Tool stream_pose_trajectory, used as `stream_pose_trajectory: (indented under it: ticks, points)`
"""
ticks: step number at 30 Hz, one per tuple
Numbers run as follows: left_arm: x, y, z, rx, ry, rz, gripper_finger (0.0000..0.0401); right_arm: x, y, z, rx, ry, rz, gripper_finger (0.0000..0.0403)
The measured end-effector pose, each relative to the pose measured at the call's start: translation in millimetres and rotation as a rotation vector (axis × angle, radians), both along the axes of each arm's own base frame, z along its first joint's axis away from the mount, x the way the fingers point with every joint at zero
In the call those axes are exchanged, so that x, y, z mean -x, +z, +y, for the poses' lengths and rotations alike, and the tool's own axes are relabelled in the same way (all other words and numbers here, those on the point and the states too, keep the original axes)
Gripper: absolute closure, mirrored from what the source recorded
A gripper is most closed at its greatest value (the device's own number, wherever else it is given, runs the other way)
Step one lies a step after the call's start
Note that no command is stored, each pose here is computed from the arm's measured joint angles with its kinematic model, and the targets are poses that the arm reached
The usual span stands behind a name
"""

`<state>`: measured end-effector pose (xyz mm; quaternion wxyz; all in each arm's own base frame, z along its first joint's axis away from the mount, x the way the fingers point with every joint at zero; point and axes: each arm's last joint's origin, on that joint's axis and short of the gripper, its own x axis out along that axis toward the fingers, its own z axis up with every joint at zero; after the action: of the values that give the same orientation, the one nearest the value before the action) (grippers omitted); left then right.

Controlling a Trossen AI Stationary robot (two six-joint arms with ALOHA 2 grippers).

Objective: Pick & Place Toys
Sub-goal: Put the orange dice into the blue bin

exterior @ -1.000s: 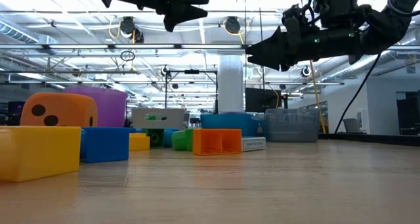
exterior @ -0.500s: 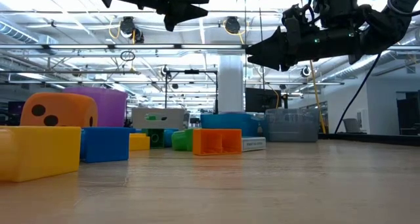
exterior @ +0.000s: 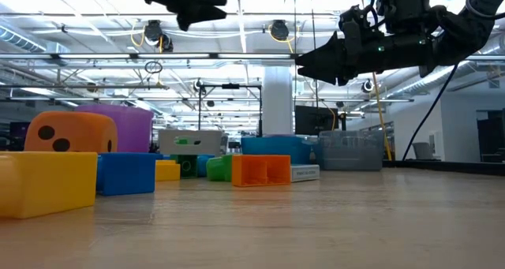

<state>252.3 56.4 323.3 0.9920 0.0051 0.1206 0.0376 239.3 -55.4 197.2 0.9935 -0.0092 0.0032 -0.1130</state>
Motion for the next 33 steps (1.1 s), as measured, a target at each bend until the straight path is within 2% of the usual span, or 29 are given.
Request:
stream_pose_trajectory:
  ticks: [8,14,19,22,27,33]
  points:
    - [30.0,1.8,-11.0,0.039,-0.014,0.134,0.0199,0.0,0.0,0.1,0.0,0.0,0.0,0.0115]
    - [27.4,-11.6,-26.7,0.102,-0.066,0.258,0.0199,0.0,3.2,0.0,-0.017,0.001,-0.038,0.0115]
    - [20.1,-24.9,-46.0,0.151,-0.101,0.357,0.0199,0.4,8.8,0.1,-0.122,0.006,-0.122,0.0115]
    - [20.7,-31.1,-54.8,0.14,-0.045,0.42,0.0199,0.6,11.3,0.2,-0.161,0.011,-0.157,0.0115]
    - [27.0,-37.0,-64.4,0.139,0.048,0.499,0.0199,1.5,17.6,0.4,-0.151,0.017,-0.222,0.0115]
    - [41.5,-49.8,-68.0,0.237,0.157,0.681,0.0199,2.8,23.9,0.7,-0.136,0.024,-0.286,0.0115]
